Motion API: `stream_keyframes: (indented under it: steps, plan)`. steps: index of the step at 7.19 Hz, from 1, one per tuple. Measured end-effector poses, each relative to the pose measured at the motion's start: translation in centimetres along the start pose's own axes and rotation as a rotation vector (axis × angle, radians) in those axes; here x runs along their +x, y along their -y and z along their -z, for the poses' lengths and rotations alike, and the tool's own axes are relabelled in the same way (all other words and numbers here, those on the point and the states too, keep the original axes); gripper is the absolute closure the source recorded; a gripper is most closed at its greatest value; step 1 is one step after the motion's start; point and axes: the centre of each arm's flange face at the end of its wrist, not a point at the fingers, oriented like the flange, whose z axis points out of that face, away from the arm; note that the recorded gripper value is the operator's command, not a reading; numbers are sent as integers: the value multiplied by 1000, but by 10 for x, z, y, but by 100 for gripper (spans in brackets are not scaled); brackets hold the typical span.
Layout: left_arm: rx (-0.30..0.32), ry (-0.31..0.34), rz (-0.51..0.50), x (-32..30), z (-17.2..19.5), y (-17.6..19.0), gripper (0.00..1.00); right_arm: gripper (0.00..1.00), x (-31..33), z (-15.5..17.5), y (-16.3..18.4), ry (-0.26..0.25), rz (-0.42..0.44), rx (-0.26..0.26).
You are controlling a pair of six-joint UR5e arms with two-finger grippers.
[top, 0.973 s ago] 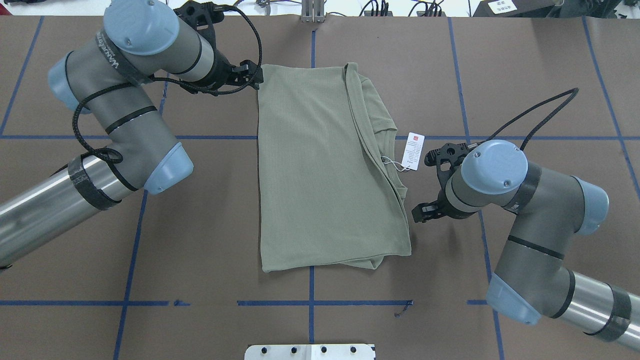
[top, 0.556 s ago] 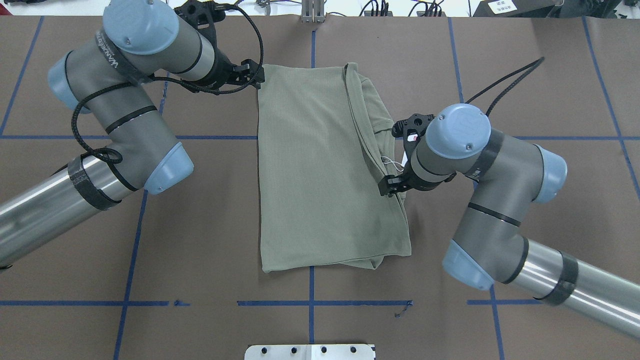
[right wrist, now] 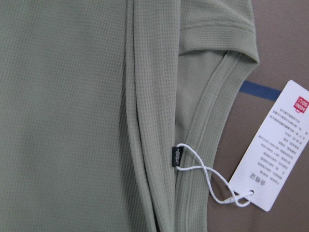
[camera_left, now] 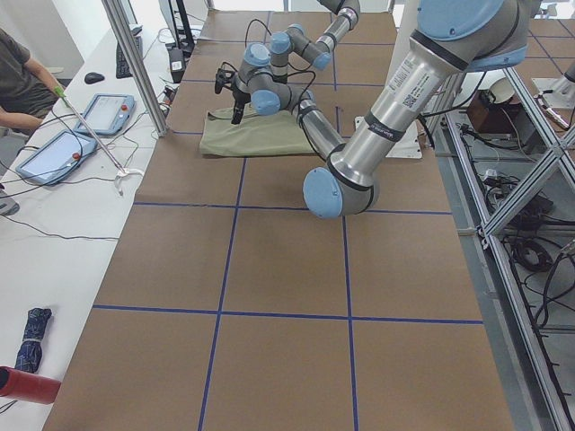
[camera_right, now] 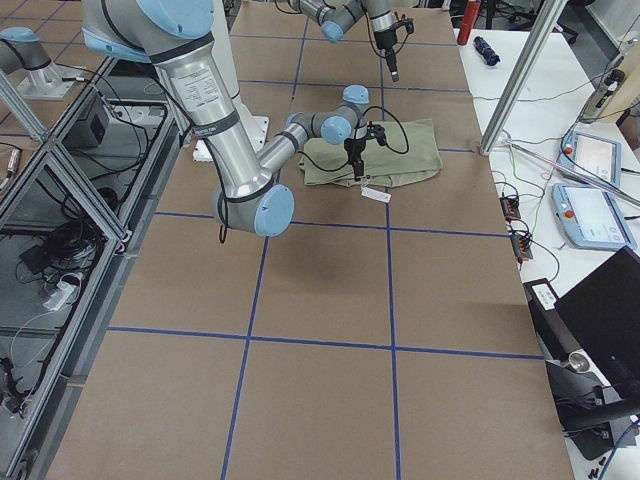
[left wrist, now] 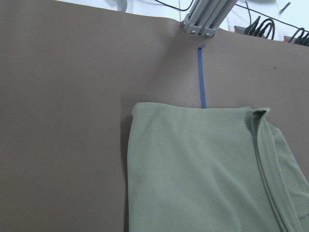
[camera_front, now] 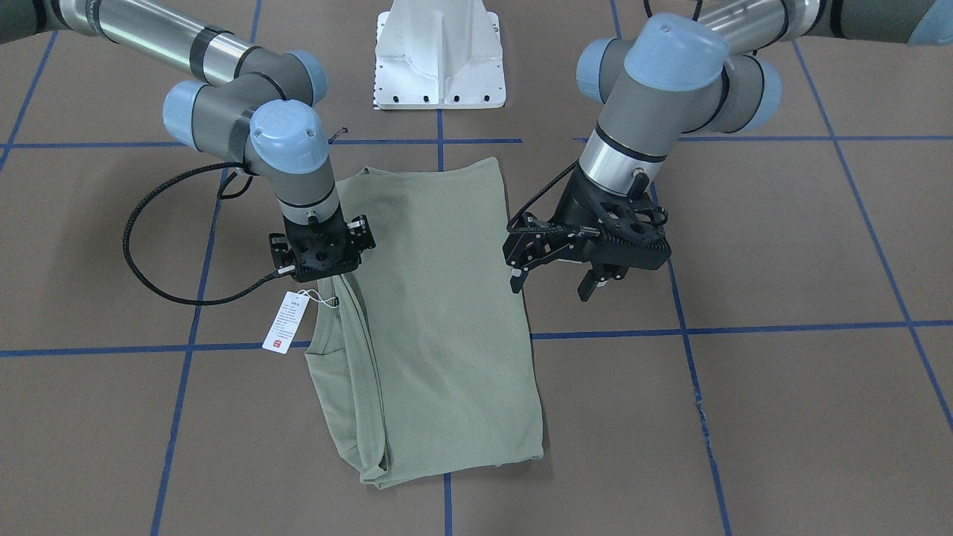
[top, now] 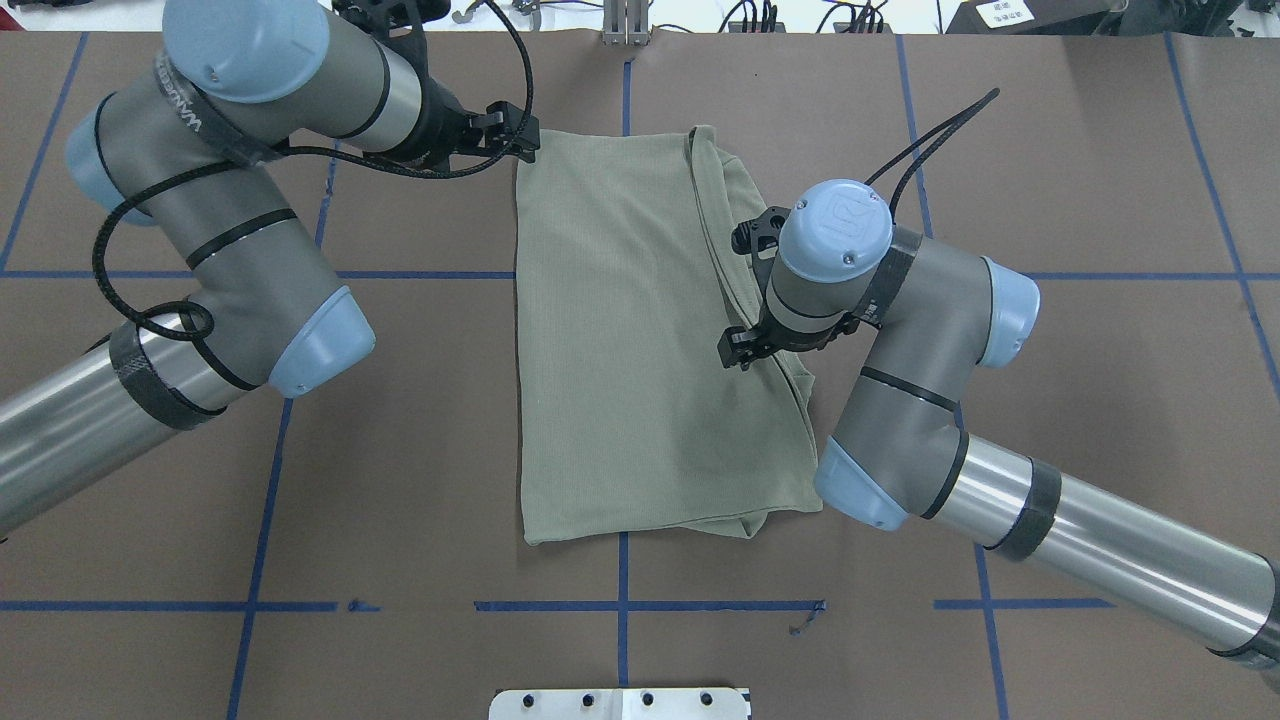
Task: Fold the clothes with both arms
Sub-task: 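Grasp the side edge with the right gripper and slide it toward the far end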
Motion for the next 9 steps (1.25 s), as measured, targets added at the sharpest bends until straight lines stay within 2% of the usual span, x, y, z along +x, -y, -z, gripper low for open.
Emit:
stream_keyframes:
  steps: [3, 9]
  plan:
    - [12, -32, -12, 9, 17, -2, 0, 0, -3, -10, 27, -23, -7, 13]
    - [-11, -42, -14, 5, 18, -6, 0, 0, 36, -17, 53, -62, 11, 6]
